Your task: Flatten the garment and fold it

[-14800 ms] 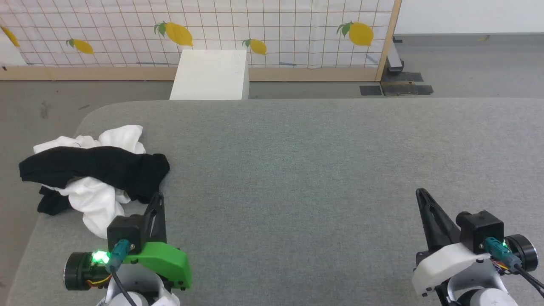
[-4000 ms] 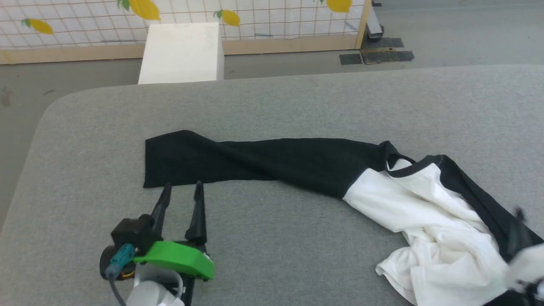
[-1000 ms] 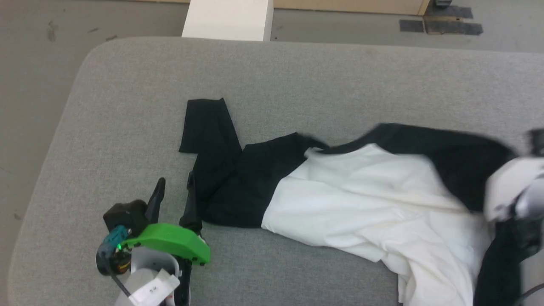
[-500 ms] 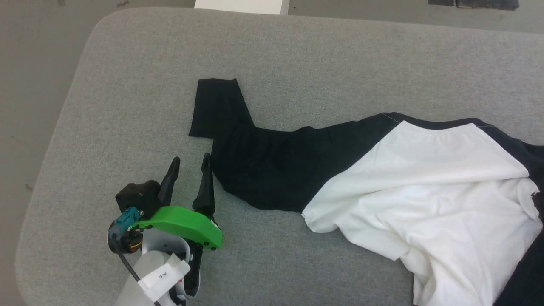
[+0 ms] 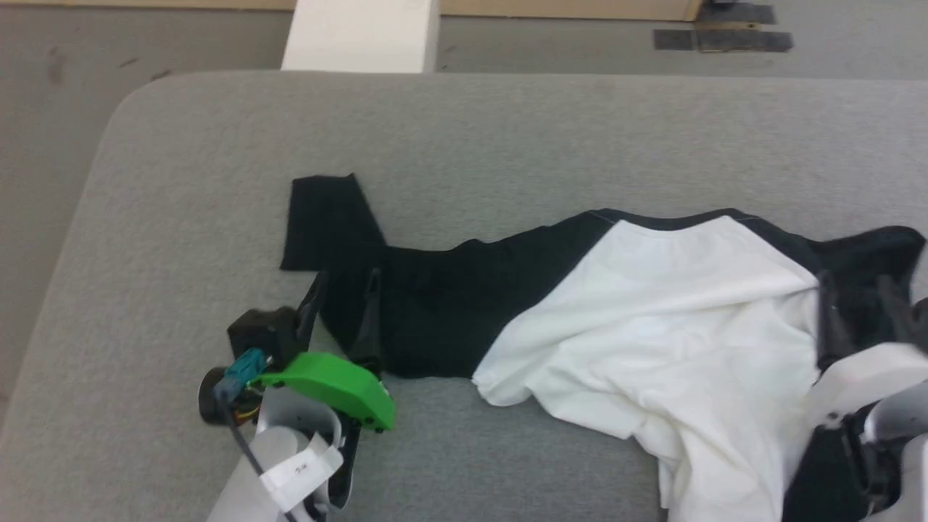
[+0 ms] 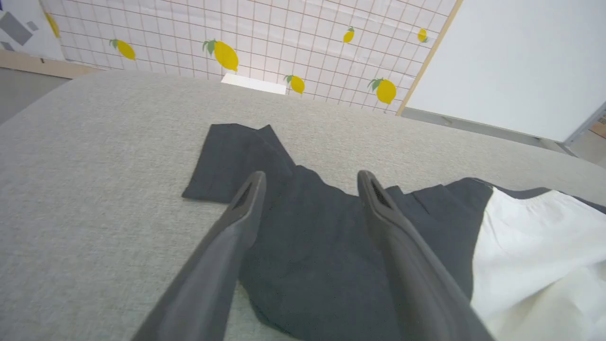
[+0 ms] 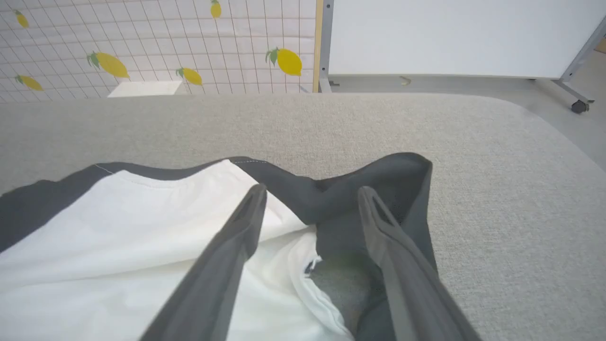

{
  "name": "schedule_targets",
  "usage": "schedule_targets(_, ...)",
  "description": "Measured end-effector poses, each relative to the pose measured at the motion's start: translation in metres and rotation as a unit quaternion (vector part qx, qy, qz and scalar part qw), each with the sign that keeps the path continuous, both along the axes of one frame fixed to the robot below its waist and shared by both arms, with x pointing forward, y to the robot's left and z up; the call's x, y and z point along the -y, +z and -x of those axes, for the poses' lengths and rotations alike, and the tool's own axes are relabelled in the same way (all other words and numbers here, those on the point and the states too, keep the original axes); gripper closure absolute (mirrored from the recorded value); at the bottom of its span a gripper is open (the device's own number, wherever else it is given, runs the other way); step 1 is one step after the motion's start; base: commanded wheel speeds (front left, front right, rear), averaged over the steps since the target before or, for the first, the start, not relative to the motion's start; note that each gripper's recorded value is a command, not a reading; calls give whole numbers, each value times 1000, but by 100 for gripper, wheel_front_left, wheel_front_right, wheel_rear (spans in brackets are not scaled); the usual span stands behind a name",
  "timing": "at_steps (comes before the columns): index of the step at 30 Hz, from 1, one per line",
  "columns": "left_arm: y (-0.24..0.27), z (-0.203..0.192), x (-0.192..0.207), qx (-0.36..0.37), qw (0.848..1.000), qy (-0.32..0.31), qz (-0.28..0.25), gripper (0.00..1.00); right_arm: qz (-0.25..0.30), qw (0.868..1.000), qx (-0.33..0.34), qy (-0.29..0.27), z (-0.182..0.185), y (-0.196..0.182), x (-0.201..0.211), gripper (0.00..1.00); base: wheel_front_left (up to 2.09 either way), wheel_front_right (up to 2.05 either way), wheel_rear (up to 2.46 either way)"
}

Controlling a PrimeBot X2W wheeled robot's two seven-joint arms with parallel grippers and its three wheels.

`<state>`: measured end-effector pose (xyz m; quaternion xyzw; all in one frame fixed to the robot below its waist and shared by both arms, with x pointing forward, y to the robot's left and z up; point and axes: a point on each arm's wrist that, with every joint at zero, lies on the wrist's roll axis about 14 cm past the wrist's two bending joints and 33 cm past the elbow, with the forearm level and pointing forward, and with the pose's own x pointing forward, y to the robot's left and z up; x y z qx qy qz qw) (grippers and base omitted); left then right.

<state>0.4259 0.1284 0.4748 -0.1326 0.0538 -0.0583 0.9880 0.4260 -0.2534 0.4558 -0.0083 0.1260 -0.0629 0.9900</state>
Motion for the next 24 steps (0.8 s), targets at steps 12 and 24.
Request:
schedule_targets(12, 4, -53, 128, -78, 973, -205, -78, 0, -9, 997, 78, 0, 57, 33, -8, 0, 0, 0, 0)
schedule_targets(24, -83, -65, 123, -274, 890, -255, -260, 0, -17, 998, 58, -14, 65, 19, -2, 0, 0, 0, 0)
